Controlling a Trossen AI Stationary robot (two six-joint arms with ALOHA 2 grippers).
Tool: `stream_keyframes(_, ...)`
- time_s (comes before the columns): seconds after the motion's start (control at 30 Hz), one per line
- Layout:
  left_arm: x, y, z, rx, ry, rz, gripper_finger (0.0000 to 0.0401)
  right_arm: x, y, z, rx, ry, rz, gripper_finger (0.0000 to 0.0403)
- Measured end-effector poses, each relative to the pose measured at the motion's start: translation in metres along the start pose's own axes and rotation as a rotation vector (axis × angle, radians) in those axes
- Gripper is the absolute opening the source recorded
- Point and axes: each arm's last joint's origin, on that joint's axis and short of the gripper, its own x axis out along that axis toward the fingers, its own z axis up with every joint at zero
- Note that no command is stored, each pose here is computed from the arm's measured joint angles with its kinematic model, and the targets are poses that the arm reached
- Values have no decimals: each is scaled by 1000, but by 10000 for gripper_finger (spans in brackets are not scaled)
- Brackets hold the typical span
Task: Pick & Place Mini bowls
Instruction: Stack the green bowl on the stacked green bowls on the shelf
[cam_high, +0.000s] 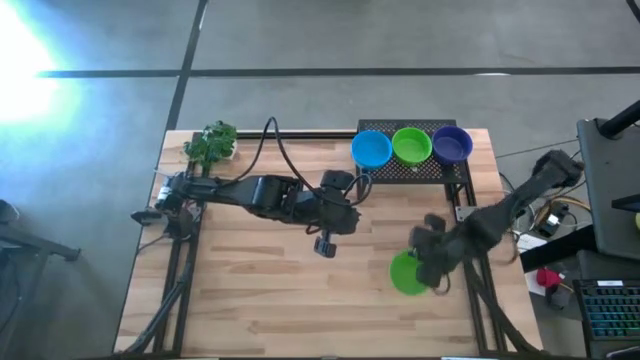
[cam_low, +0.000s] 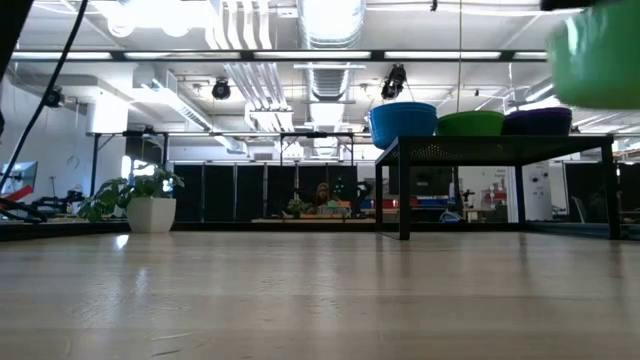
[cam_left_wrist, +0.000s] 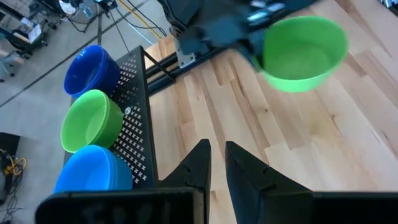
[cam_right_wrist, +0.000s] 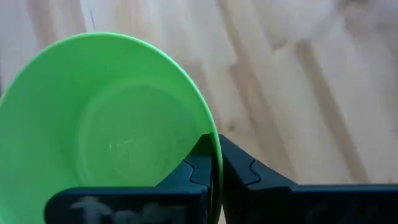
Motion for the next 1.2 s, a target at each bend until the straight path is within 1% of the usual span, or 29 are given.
stream_keyframes(0.2,-13,5,1,-7,-25,11,43,-41,-45,16,163,-175,77,8)
stream_keyframes(0.33,-22,8,2,-14,-42,22,43,-62,-73,19,281,-293,87,8)
stream_keyframes(0.43,-26,10,2,-16,-48,27,43,-75,-89,20,299,-357,52,8)
stream_keyframes(0.57,-26,10,2,-16,-48,27,43,-90,-101,27,294,-430,3,8)
stream_keyframes(0.77,-27,10,2,-16,-49,27,43,-112,-115,42,311,-453,-126,8)
stream_keyframes(0.93,-27,10,2,-16,-48,27,43,-128,-129,58,353,-436,-268,8)
stream_keyframes(1.07,-27,10,2,-16,-48,27,43,-136,-144,76,383,-427,-388,8)
stream_keyframes(1.2,-27,10,2,-16,-48,27,43,-137,-164,93,405,-389,-503,8)
